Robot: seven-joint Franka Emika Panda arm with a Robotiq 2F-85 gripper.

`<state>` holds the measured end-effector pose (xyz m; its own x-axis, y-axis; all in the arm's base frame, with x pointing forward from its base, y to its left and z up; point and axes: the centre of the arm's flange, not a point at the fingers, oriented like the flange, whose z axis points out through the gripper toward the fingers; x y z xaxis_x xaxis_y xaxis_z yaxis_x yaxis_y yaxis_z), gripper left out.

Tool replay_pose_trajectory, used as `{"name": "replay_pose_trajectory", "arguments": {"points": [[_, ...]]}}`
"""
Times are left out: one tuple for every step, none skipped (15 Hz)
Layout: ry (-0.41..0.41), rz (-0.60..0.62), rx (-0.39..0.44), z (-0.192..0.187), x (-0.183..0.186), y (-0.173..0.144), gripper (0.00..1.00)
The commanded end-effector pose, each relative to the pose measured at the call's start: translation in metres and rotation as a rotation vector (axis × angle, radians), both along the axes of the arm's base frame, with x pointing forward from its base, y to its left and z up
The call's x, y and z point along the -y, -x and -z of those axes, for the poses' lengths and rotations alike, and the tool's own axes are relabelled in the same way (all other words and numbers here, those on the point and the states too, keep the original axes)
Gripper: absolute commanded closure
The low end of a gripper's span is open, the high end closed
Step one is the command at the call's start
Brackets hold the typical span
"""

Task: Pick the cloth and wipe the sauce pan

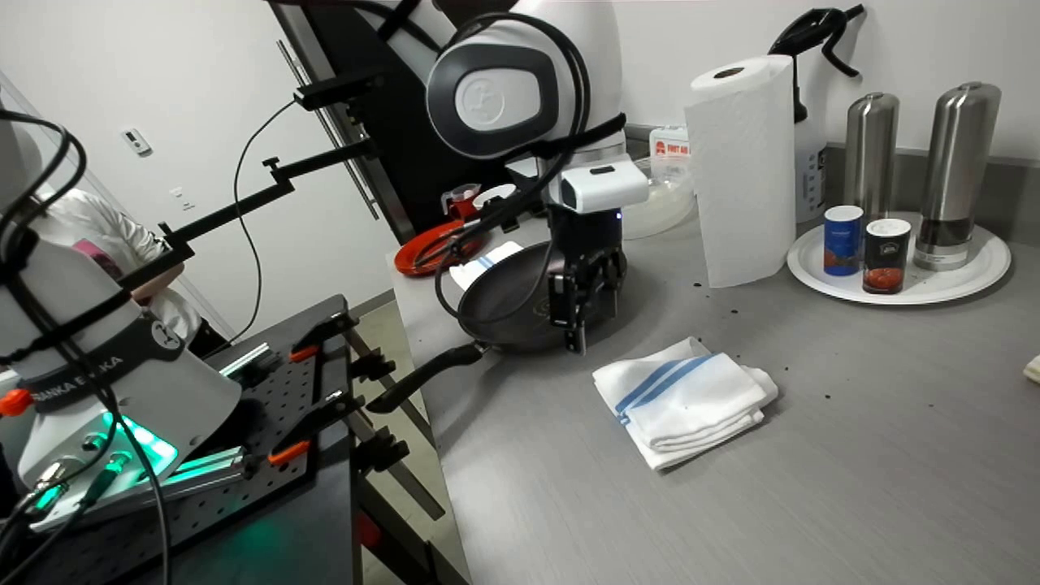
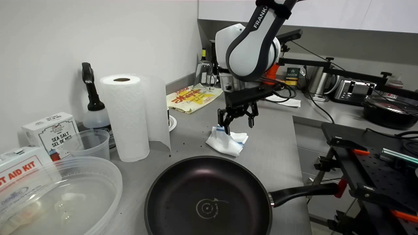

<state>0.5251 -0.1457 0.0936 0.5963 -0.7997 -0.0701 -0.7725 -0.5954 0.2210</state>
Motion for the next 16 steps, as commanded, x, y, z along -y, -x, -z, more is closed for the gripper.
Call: {"name": "replay_pose_trajectory", "arguments": {"points": [[-0.088, 0.026, 0.014, 0.023, 0.009, -0.006, 0.00], [-0.102, 0.036, 0.020, 0.027, 0.012, -0.006, 0.00], [-0.117, 0.044, 0.025, 0.031, 0.015, -0.007, 0.00], [-0.131, 0.049, 0.035, 0.035, 0.019, -0.010, 0.00], [-0.140, 0.051, 0.048, 0.038, 0.022, -0.014, 0.00], [-0.149, 0.049, 0.057, 0.041, 0.026, -0.019, 0.00], [-0.155, 0.049, 0.068, 0.044, 0.028, -0.023, 0.00], [-0.164, 0.049, 0.073, 0.049, 0.031, -0.027, 0.00], [-0.168, 0.051, 0.075, 0.054, 0.033, -0.030, 0.00], [-0.166, 0.055, 0.077, 0.060, 0.035, -0.033, 0.00], [-0.165, 0.056, 0.078, 0.064, 0.037, -0.035, 0.00], [-0.158, 0.058, 0.077, 0.069, 0.039, -0.036, 0.00], [-0.153, 0.059, 0.077, 0.073, 0.041, -0.037, 0.00], [-0.147, 0.060, 0.079, 0.078, 0.043, -0.039, 0.00], [-0.139, 0.064, 0.081, 0.081, 0.046, -0.039, 0.00], [-0.130, 0.070, 0.086, 0.084, 0.050, -0.040, 0.00]]}}
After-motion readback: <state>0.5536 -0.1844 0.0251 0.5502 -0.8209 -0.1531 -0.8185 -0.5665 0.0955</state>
